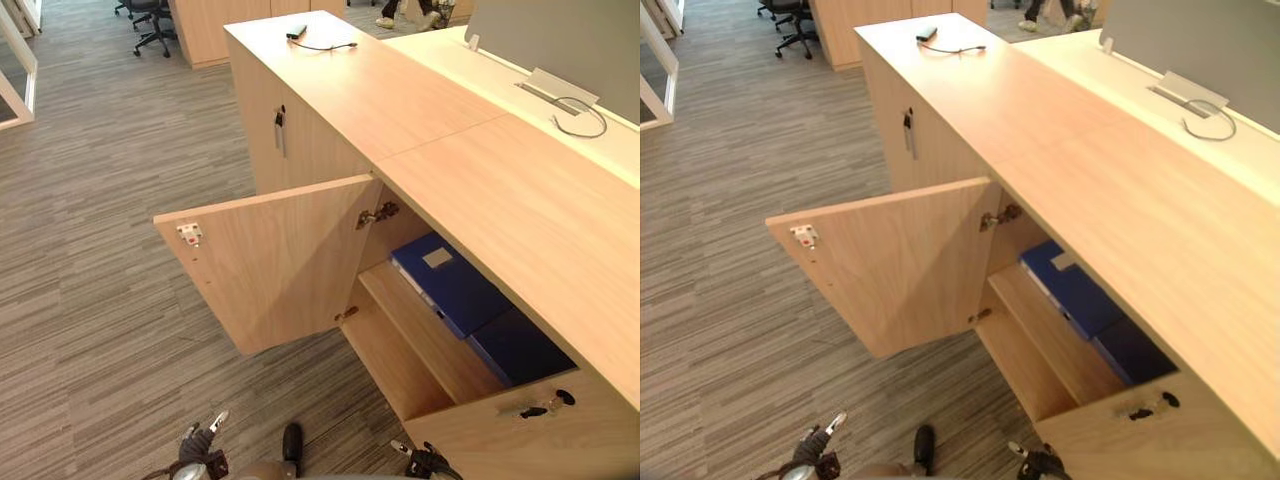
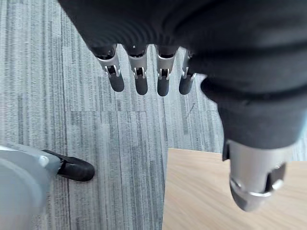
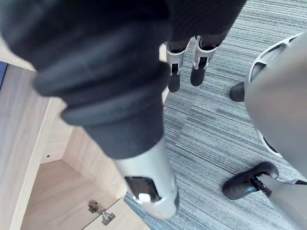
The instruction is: Walk over to the cabinet, pick up the folder, carry it to the office cabinet, place the folder inside the office cabinet, then close the office cabinet door
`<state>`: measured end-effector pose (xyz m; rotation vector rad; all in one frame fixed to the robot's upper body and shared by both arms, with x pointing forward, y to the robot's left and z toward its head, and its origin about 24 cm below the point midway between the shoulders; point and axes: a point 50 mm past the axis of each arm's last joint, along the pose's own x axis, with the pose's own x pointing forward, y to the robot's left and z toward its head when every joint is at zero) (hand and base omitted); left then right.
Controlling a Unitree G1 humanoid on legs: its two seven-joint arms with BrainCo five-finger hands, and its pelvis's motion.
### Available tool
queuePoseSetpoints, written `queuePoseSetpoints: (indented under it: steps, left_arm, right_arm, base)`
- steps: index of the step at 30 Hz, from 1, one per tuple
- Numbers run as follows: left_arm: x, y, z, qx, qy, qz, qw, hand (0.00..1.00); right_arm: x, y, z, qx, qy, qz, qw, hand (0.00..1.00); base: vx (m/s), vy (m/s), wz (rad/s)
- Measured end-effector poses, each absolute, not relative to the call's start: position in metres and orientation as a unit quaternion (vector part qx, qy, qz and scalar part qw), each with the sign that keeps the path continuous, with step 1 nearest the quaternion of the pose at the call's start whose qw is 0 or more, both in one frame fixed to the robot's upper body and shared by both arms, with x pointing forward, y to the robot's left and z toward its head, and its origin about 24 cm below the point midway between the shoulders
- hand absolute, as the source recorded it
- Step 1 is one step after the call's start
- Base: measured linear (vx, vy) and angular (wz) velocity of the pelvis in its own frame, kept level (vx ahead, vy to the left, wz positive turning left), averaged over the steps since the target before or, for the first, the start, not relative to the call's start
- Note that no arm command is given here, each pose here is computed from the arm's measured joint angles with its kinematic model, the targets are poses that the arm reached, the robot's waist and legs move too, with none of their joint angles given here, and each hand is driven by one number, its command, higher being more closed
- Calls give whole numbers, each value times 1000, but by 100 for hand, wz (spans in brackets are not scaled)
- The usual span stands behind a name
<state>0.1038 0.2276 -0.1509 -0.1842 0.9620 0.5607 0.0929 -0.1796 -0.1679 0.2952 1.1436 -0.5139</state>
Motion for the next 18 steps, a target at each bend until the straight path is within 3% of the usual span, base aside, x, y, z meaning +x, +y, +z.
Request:
queuePoseSetpoints:
  steps: [10, 15, 18]
  left_arm:
    - [99, 230, -149, -173, 425, 306, 834, 0]
    - [64, 316, -120, -228, 300, 469, 799, 0]
    - [78, 334, -108, -239, 257, 488, 800, 0]
  right_arm:
    - [89, -186, -168, 140, 532, -251, 797, 0]
    - [91, -208, -164, 157, 499, -295, 799, 0]
    - [86, -214, -164, 176, 492, -322, 789, 0]
  base:
    - [-2, -30, -2]
    - [-86, -105, -5]
    - [-69, -158, -6]
